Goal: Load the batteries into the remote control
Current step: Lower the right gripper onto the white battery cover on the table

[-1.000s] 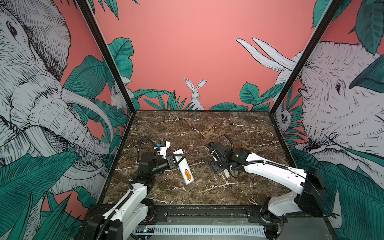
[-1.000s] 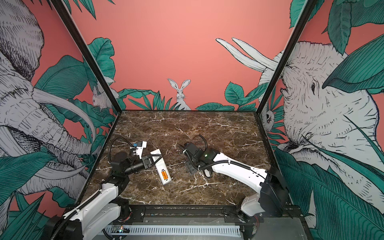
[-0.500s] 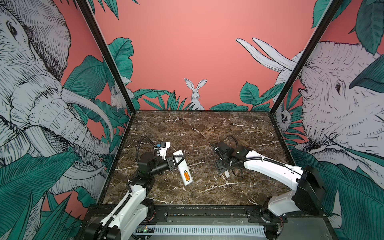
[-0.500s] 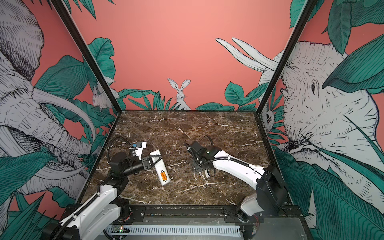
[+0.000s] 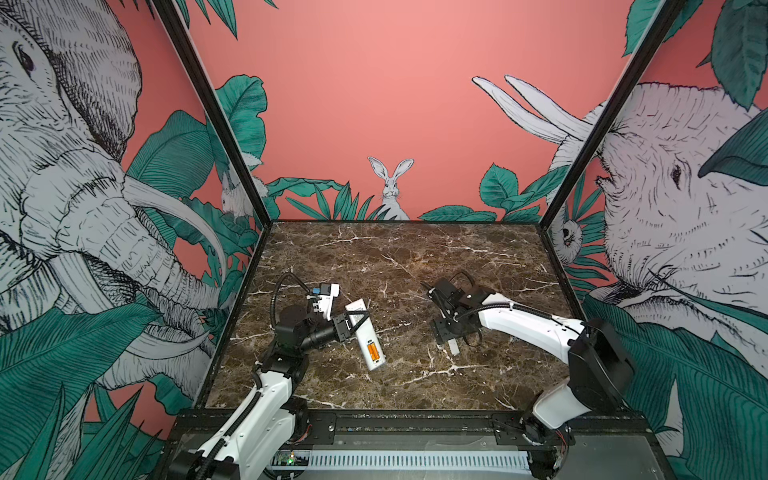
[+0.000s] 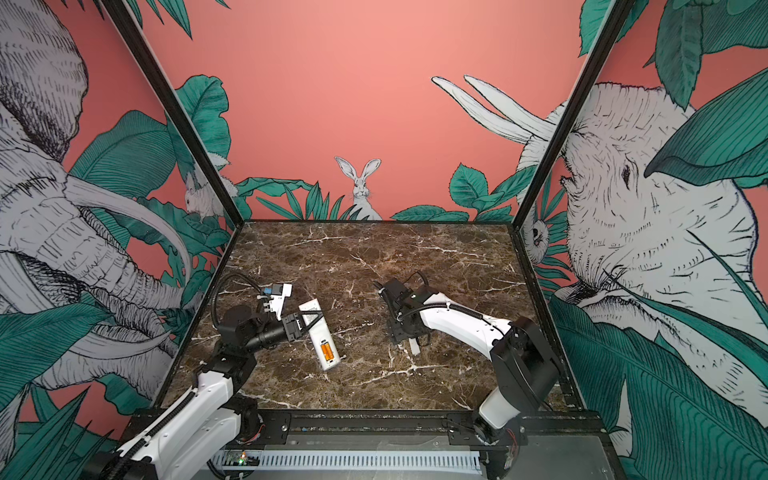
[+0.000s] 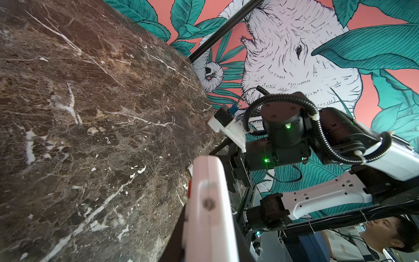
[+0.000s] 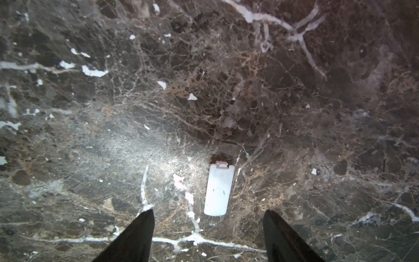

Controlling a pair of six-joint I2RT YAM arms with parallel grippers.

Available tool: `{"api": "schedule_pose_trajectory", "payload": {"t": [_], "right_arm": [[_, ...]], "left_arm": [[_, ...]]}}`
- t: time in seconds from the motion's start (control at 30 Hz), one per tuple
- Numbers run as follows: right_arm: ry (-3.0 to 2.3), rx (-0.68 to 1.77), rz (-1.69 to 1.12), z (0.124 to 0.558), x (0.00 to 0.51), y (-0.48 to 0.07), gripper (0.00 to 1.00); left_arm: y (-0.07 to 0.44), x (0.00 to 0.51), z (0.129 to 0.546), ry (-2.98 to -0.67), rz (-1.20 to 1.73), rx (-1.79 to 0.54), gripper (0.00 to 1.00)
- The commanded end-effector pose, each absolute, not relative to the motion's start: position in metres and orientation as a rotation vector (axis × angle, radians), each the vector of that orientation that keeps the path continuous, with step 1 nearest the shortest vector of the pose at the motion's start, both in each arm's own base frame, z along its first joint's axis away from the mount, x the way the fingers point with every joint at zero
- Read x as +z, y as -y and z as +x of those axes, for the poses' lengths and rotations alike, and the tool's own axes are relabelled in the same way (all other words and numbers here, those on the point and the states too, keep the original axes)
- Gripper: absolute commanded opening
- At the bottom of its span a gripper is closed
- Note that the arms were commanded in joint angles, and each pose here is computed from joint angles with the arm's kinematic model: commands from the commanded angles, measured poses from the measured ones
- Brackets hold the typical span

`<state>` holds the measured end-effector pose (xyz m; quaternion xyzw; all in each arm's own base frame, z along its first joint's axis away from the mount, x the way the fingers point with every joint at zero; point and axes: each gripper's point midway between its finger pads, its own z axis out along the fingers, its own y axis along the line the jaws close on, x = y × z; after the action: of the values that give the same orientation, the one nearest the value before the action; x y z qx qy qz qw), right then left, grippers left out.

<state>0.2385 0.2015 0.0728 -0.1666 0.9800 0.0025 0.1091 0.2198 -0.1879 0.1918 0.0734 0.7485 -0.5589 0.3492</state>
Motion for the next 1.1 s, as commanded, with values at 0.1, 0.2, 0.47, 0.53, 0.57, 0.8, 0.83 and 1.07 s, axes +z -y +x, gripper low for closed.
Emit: {"api": "schedule_pose_trajectory", "payload": {"t": [0.1, 0.2, 0.47, 0.53, 0.57, 0.8, 0.83, 1.07], "right_arm": [[-2.958, -0.005, -0.487, 0.233, 0.053, -0.192, 0.76], [-2.988, 0.009, -0.483, 0.232, 0.046, -0.192, 0.74], [-3.02, 0.011, -0.489, 0.233, 0.034, -0.191, 0.73], [-3.02, 0.012, -0.487, 0.234, 0.032, -0.191, 0.71], [-3.018, 0.011, -0.487, 0.235, 0.032, -0.19, 0.69], [-3.027, 0.018, -0.481, 0.239, 0.028, -0.188, 0.62], [-3.028, 0.02, -0.48, 0.24, 0.026, -0.188, 0.62], [-3.039, 0.03, -0.486, 0.242, 0.021, -0.189, 0.6]], "left_arm": [[0.189, 0.191, 0.216, -1.921, 0.226, -1.429, 0.0], [0.189, 0.191, 0.215, -1.92, 0.229, -1.427, 0.0], [0.192, 0.19, 0.212, -1.925, 0.248, -1.427, 0.0], [0.192, 0.19, 0.212, -1.925, 0.253, -1.427, 0.0], [0.192, 0.19, 0.212, -1.925, 0.252, -1.428, 0.0], [0.193, 0.19, 0.211, -1.923, 0.259, -1.421, 0.0], [0.193, 0.189, 0.211, -1.925, 0.259, -1.42, 0.0], [0.193, 0.188, 0.211, -1.928, 0.258, -1.419, 0.0]]}}
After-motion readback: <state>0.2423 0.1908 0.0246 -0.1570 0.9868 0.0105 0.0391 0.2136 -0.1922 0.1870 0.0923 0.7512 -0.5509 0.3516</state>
